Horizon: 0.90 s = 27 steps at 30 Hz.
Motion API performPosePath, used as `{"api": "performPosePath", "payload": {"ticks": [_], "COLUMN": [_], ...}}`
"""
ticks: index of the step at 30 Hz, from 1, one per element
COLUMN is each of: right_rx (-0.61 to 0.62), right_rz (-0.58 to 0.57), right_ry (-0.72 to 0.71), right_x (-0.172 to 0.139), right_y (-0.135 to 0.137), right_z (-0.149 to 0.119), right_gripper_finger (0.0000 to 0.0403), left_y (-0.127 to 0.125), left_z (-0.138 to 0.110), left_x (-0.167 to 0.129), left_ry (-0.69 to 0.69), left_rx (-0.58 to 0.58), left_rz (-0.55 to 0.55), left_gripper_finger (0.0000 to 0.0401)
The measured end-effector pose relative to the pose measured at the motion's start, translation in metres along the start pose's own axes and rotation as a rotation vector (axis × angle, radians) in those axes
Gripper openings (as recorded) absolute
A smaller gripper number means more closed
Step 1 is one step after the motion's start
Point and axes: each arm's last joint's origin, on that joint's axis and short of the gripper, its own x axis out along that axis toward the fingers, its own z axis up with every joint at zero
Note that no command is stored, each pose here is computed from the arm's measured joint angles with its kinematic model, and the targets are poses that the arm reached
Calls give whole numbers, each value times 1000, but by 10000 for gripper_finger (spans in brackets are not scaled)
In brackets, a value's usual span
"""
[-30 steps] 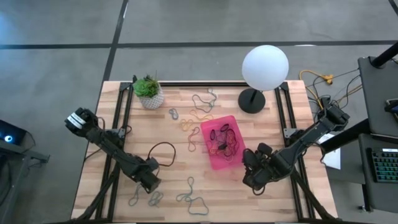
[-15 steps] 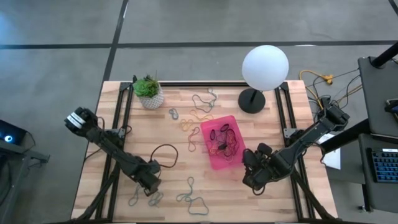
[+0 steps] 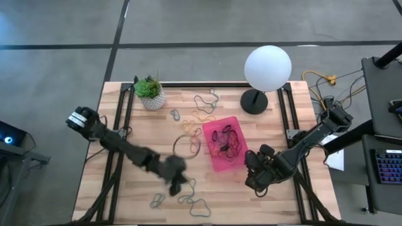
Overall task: Pick and place rubber bands into bin
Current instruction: Put the blue rubber band into the pink bin
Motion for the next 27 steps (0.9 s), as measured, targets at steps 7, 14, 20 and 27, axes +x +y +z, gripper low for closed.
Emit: {"api": "performPosePath", "payload": {"ticks": [7,14,20,27], "right_rx": [35,73,138,198], "right_rz": [15,35,12,-5], "right_ry": [31,91,77,62], "right_x": [0,-1,1,5], "right_y": [1,3,4,2], "right_z": [-1,-9,-21,-26], "right_gripper_finger": [219,219,219,219], "left_y": [15,43,67,87], "left_z": [103,180,206,204], "left_x": [-22,-22,12,55], "left_ry": [-349,-366,-249,-59], "left_rx": [207,284,269,163], "left_rz": [-69,-62,-18,68], "left_gripper_finger": [0,0,0,27]}}
